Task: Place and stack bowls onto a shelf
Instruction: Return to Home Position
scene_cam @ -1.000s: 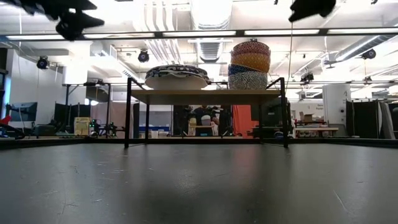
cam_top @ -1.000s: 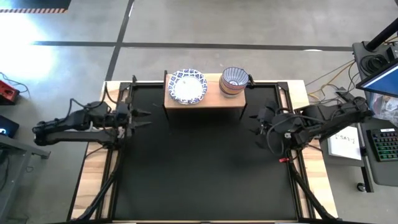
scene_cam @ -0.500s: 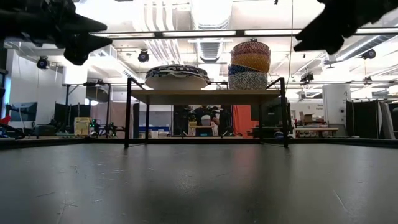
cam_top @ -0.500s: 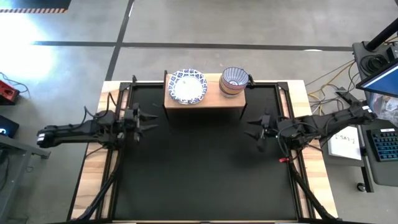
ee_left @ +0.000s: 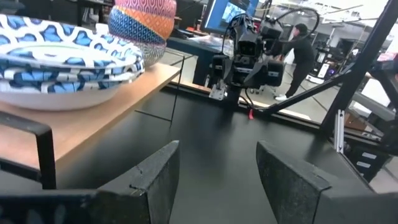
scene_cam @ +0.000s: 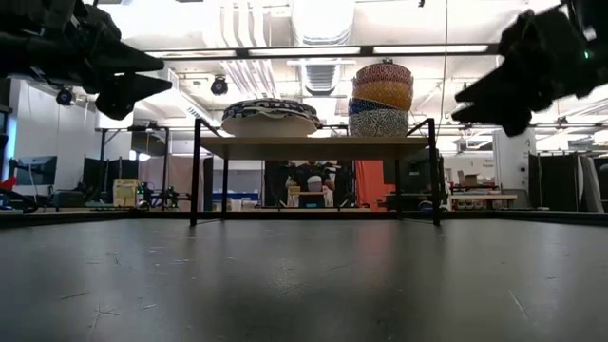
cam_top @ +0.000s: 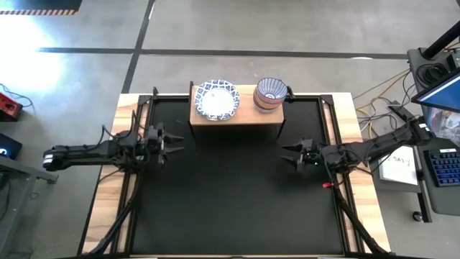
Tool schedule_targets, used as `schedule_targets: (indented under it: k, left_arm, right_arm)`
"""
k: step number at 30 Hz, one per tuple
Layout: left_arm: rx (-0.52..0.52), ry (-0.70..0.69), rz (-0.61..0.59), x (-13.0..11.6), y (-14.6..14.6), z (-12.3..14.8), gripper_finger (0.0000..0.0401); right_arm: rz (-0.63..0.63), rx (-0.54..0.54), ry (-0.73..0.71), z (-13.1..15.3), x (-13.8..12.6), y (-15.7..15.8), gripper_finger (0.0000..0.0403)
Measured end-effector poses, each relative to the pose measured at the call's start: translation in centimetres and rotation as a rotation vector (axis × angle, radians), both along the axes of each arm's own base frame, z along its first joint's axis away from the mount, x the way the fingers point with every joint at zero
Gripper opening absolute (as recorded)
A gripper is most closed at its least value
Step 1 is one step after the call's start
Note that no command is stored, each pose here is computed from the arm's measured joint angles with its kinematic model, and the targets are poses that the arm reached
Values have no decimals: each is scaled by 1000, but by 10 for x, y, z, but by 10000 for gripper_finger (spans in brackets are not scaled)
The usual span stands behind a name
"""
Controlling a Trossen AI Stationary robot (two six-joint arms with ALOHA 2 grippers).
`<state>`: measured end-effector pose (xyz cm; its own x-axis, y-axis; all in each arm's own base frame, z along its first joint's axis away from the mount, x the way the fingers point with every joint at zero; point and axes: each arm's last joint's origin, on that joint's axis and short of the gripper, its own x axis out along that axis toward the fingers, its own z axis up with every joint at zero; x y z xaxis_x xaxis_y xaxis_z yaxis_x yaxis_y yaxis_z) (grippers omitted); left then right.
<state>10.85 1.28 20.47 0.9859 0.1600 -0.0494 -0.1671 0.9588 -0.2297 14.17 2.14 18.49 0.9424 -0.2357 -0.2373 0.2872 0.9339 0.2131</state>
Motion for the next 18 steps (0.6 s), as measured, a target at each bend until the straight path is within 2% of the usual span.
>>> schedule_targets:
  k: [10,18]
  left_arm:
    - [-20,26,1,2,0,-4,194]
    - [-40,84,4,7,1,-9,194]
  right_arm:
    - [-13,66,-62,-39,-11,-3,224]
    - [-13,72,-83,-37,-10,-3,224]
